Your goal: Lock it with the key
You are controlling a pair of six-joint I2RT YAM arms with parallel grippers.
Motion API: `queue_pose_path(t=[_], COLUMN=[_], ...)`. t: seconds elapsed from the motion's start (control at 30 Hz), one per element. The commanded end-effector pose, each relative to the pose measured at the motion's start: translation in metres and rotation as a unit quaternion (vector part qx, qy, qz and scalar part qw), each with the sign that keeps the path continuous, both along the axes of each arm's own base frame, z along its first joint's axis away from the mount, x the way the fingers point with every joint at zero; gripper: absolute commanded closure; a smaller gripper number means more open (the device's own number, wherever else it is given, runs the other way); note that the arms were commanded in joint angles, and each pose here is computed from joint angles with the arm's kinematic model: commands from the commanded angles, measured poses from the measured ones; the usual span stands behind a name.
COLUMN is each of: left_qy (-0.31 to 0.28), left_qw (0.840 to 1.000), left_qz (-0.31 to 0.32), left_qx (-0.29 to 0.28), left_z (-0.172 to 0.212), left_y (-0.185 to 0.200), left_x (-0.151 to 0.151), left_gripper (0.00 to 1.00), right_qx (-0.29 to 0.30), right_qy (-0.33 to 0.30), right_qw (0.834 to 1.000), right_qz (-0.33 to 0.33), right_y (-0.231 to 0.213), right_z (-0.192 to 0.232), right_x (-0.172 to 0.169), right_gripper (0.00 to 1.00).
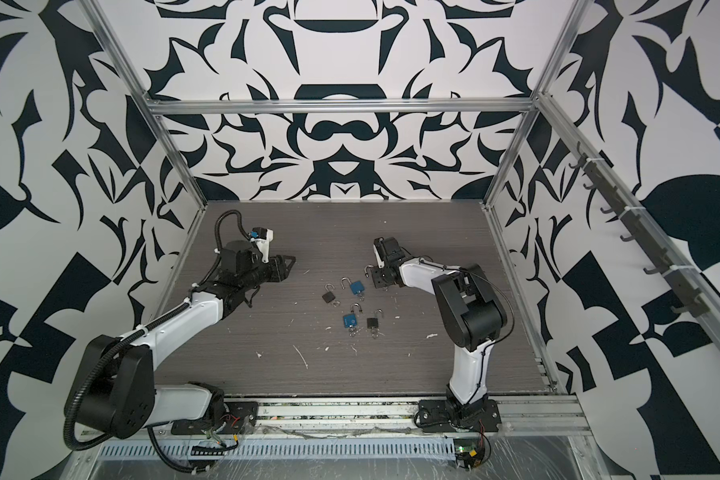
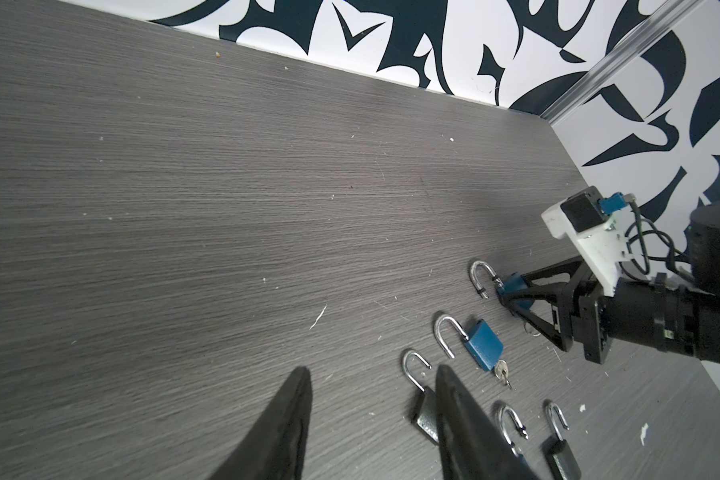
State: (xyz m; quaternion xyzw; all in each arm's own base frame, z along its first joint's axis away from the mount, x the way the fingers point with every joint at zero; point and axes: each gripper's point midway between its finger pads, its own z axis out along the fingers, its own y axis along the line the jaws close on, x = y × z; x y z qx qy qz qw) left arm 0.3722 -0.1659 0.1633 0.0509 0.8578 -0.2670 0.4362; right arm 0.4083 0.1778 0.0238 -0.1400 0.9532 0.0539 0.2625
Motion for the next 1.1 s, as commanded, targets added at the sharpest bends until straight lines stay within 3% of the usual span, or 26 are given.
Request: queue_pose_path(t=[0.0,0.17,0.3,0.47,0.7,1.07], left_qy=[-0.015,-0.014,-0.015,-0.007,0.007,0.051], left_qw=[1.000,1.000,1.000,1.000,0.998,0.984], left_qz=[-0.002,-0.001,-0.001,-0.005,-0.067,-0.152], left_qx=[-0.010,-0.009,-0.010,-0.009,-0.011,-0.079], left_z=[0.012,0.012,0.014,0.015,0.015,0.011], left_y=[-0.002,-0.002,-0.002,-0.004,-0.035,-0.095], left_x=[0.000,-0.001,-0.001,-0.002,-0.014,-0.030], left_gripper=[0.49,0.49,0.49,0.53,0.54,0.52], right_qx=[-0.015,-0.023,-0.018,0.005,0.064,0.143], right_qy=[0.014,0.019,0.015,-0.013,-0.057,-0.068], right_qw=[1.000,1.000,1.000,1.000,0.994,0.978], right_qz=[0.002,0.001,0.005,0.026,0.065,0.136], right_y=[0.001,0.000,0.003,0.017,0.042,0.085], right_z=[-0.006,-0.010,-0.004,0.026,0.086,0.140], right_x=[-0.003,-0.003,-0.004,-0.007,-0.022,-0.062], right_gripper=[0.47,0.52,0.81,1.00,1.00,1.00])
